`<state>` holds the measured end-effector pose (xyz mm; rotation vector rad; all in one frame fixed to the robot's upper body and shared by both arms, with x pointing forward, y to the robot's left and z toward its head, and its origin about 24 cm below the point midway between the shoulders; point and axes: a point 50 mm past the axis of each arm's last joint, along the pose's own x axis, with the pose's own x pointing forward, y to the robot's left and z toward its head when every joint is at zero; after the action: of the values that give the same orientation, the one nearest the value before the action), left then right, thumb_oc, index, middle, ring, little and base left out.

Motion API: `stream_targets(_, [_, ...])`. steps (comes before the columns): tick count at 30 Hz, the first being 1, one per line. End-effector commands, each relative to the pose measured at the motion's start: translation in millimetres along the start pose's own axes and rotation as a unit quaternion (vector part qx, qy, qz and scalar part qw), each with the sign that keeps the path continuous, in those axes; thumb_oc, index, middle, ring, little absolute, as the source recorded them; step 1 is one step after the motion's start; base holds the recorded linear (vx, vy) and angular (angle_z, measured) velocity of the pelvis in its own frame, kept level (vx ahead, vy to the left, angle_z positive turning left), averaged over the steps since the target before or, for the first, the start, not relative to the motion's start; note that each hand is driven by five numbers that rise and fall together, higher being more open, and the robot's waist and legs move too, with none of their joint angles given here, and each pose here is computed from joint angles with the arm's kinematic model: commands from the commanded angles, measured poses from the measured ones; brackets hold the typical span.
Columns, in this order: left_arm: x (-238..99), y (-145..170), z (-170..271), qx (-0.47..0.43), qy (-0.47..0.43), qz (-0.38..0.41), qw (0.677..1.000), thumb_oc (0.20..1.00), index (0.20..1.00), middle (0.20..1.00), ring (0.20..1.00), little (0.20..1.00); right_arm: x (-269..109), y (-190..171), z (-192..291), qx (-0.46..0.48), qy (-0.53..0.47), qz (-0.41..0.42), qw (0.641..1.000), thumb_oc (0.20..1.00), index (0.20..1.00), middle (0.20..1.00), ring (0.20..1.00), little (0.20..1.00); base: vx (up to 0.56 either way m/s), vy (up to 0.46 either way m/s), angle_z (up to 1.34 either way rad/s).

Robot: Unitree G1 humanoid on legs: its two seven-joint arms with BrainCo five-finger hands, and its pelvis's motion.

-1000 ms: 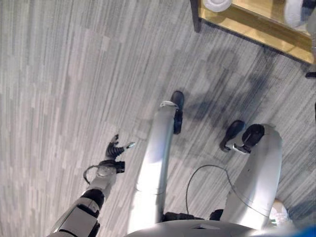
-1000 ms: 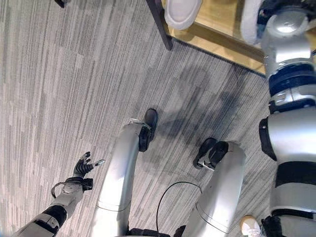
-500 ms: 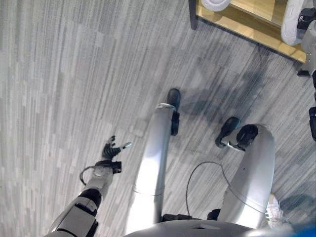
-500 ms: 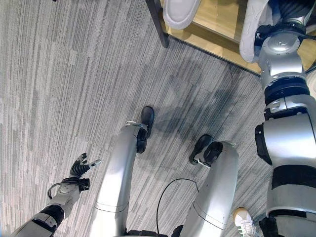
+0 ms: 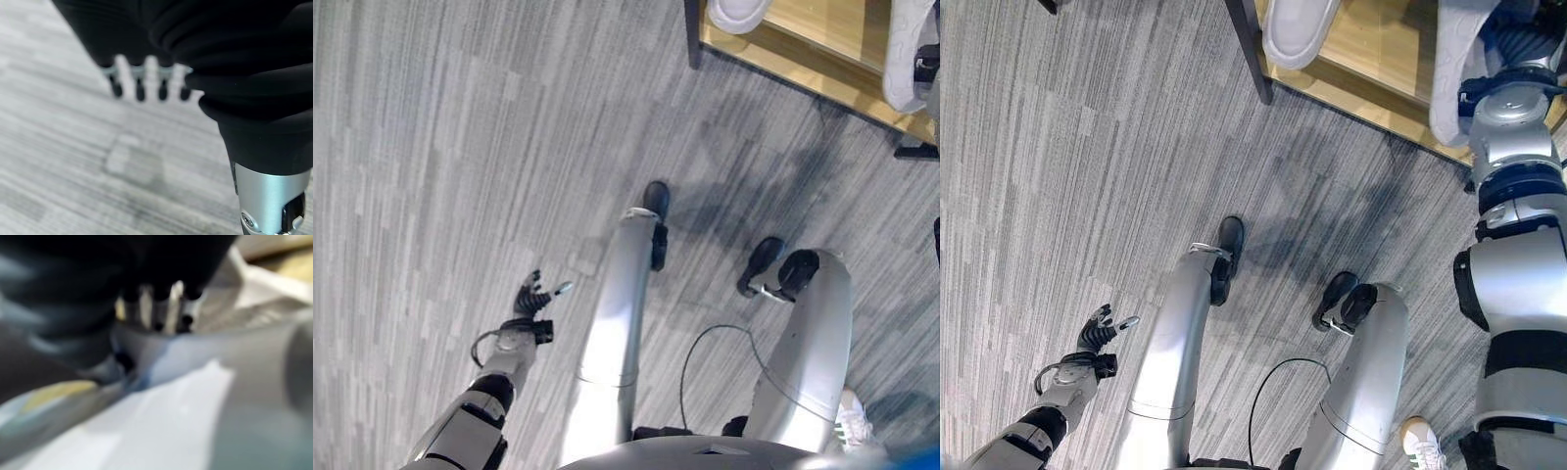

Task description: Arrange the slippers neatly on the shoe rack.

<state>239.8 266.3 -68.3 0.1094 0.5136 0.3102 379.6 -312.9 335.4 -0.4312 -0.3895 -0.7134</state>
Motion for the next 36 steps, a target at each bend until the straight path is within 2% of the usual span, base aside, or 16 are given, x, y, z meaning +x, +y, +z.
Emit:
stream_targets(1, [1.2, 13.5, -4.7, -0.055, 0.016, 0.049, 0.997, 1.0, 1.0, 1.0, 1.0, 1.0, 6.1, -34.1, 14.2, -0.066, -0.059, -0.058, 0.994, 0.2, 0.2, 0.2, 0.2, 0.2, 0.0, 0.0, 0.0])
stream_targets(5, [0.0, 11.8, -5.7, -0.062, 0.014, 0.049, 0.997, 1.0, 1.0, 1.0, 1.0, 1.0, 1.7, -35.2, 22.8, -0.068, -0.093, -0.075, 0.99, 0.2, 0.2, 0.2, 0.2, 0.2, 0.0, 0.0, 0.0])
stream_targets(9, [0.9, 7.5, 1.9, -0.063, -0.006, 0.044, 0.997, 1.0, 1.0, 1.0, 1.0, 1.0, -20.3, -23.6, 55.0, -0.005, -0.204, -0.1, 0.974, 0.2, 0.2, 0.2, 0.2, 0.2, 0.0, 0.0, 0.0])
stream_targets(12, [2.2, 7.9, 7.5, -0.057, -0.017, 0.043, 0.997, 1.0, 1.0, 1.0, 1.0, 1.0, -25.1, -22.2, 66.2, 0.018, -0.223, -0.113, 0.968, 0.2, 0.2, 0.2, 0.2, 0.2, 0.0, 0.0, 0.0])
stream_targets(13, [3.5, 7.5, 12.1, -0.049, -0.024, 0.042, 0.998, 1.0, 1.0, 1.0, 1.0, 1.0, -28.9, -18.1, 79.3, 0.065, -0.232, -0.125, 0.962, 0.2, 0.2, 0.2, 0.2, 0.2, 0.0, 0.0, 0.0])
stream_targets(21, [5.8, 5.9, 13.3, -0.027, -0.021, 0.038, 0.999, 1.0, 1.0, 1.0, 1.0, 1.0, -25.6, 3.0, 115.6, 0.207, -0.213, -0.087, 0.951, 0.2, 0.2, 0.2, 0.2, 0.2, 0.0, 0.014, 0.06])
stream_targets(26, [6.8, 3.8, 19.4, -0.02, -0.037, 0.034, 0.999, 1.0, 1.0, 1.0, 1.0, 1.0, -21.9, 11.1, 117.0, 0.237, -0.19, -0.07, 0.95, 0.2, 0.2, 0.2, 0.2, 0.2, 0.0, 0.005, 0.02])
stream_targets(36, [2.9, -2.1, 27.7, -0.027, -0.07, 0.02, 0.997, 1.0, 1.0, 1.0, 1.0, 1.0, -17.4, 13.6, 89.9, 0.198, -0.153, -0.08, 0.965, 0.2, 0.2, 0.2, 0.2, 0.2, 0.01, 0.022, 0.03])
